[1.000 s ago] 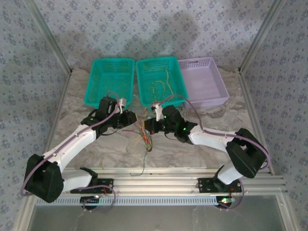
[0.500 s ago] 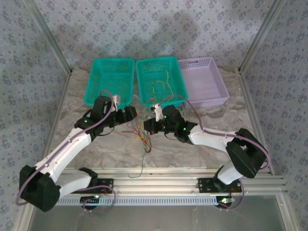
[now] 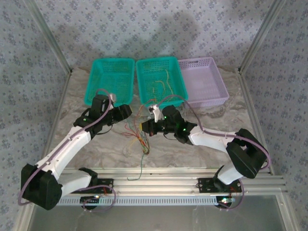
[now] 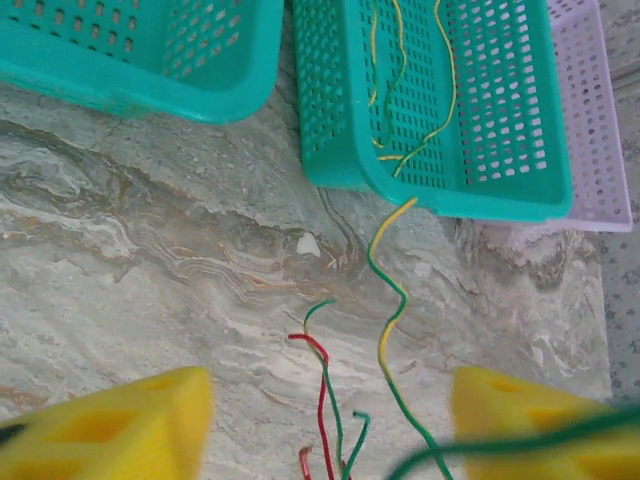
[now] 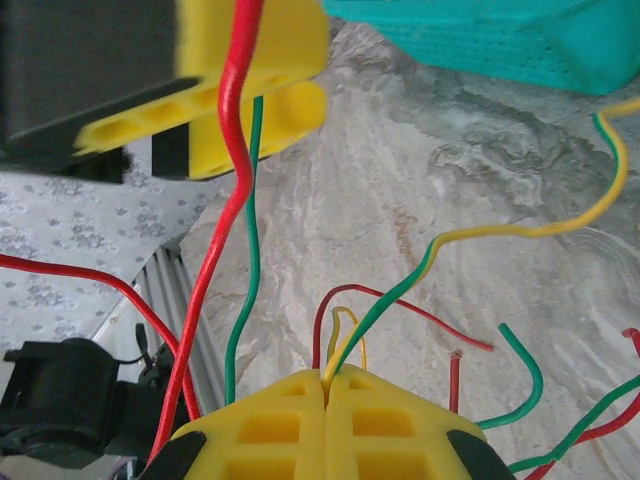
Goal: Untangle the cables
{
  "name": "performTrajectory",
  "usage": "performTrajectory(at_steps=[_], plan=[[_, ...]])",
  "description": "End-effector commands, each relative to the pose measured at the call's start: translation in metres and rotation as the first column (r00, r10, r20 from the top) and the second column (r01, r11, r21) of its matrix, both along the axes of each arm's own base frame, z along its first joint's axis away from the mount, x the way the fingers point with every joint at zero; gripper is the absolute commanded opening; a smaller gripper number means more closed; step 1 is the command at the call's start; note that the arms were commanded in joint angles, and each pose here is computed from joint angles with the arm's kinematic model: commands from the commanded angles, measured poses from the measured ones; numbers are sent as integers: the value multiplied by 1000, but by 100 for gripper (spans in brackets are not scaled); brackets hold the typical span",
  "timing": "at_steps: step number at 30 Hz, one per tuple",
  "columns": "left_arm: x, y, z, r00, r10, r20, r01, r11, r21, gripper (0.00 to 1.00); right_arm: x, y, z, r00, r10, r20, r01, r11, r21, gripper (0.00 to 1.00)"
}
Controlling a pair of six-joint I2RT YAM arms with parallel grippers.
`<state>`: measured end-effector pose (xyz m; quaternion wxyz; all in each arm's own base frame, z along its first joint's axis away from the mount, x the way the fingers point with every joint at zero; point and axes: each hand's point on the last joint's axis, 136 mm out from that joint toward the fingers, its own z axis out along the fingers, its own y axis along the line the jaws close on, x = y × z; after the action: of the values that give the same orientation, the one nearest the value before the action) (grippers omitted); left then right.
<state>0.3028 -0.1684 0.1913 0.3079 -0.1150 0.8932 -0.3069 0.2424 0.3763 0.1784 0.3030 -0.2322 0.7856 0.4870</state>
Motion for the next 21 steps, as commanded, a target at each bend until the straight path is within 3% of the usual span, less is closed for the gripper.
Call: performTrajectory(at_steps=[1, 10, 21], plan=[[13, -2, 22, 997, 13, 70, -12, 1000, -24, 45, -10, 6, 18, 997, 58, 42, -60, 997, 49, 0], [17, -4, 23, 998, 16, 65, -14, 1000, -26, 0, -6, 3, 15, 998, 38, 46, -39, 999, 26, 0], [15, 8, 51, 993, 39, 107, -42, 999, 25, 0, 40, -46, 14, 976, -208, 66, 212, 975, -68, 0]])
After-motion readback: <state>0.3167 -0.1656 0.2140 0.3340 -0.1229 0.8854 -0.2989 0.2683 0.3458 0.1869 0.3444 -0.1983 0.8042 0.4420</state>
